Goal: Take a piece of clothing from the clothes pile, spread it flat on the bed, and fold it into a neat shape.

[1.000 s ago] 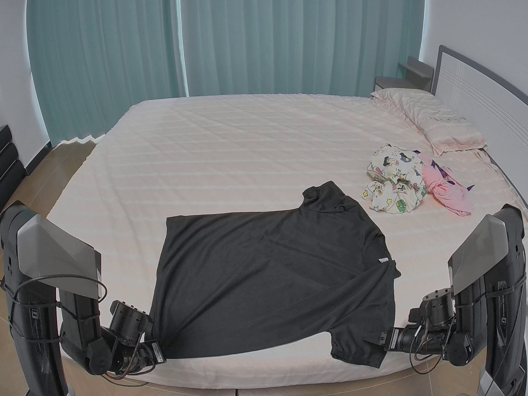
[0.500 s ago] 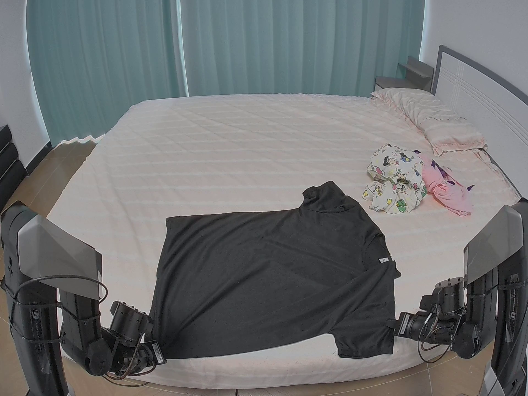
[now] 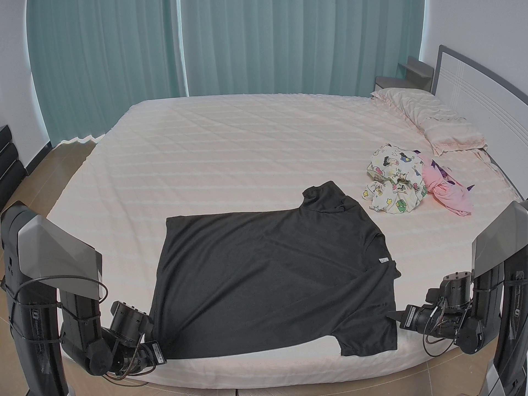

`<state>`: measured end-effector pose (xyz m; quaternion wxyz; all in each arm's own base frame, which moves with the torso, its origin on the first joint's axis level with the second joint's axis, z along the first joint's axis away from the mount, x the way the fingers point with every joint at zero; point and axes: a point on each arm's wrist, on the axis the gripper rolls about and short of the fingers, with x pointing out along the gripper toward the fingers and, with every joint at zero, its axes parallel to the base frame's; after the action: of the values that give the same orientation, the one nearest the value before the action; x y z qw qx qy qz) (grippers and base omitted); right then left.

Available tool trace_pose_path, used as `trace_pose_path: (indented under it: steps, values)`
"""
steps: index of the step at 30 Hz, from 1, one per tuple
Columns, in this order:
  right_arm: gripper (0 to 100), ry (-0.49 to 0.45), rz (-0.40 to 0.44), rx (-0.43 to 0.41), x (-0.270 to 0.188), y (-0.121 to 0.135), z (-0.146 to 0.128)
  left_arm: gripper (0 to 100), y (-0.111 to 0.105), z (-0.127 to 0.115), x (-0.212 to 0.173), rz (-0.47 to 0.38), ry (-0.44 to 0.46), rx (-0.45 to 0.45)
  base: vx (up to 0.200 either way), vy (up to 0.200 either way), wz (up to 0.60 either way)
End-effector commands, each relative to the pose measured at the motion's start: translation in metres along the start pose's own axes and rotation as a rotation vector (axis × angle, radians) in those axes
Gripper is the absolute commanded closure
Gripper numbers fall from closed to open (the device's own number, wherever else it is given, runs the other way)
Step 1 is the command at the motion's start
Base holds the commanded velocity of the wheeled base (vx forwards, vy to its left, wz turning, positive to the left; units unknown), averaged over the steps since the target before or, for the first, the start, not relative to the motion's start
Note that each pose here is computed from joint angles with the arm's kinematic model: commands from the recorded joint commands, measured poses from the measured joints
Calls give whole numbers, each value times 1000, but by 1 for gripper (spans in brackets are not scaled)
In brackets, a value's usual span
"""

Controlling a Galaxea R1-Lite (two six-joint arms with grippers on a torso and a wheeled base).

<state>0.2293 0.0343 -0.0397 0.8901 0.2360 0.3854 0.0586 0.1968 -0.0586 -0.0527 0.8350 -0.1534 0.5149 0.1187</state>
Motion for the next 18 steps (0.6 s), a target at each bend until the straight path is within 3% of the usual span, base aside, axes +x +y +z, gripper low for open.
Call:
trace_pose_path:
  steps: [1,8,18]
  values:
    - [0,-13,10,11,-4,-5,4,100,0,0,1,2,2,0,0,0,0]
    - [0,99,113,-52,-18,-16,-5,100,0,0,1,2,2,0,0,0,0]
    - [0,195,99,-80,-6,-14,-24,100,0,0,1,2,2,0,0,0,0]
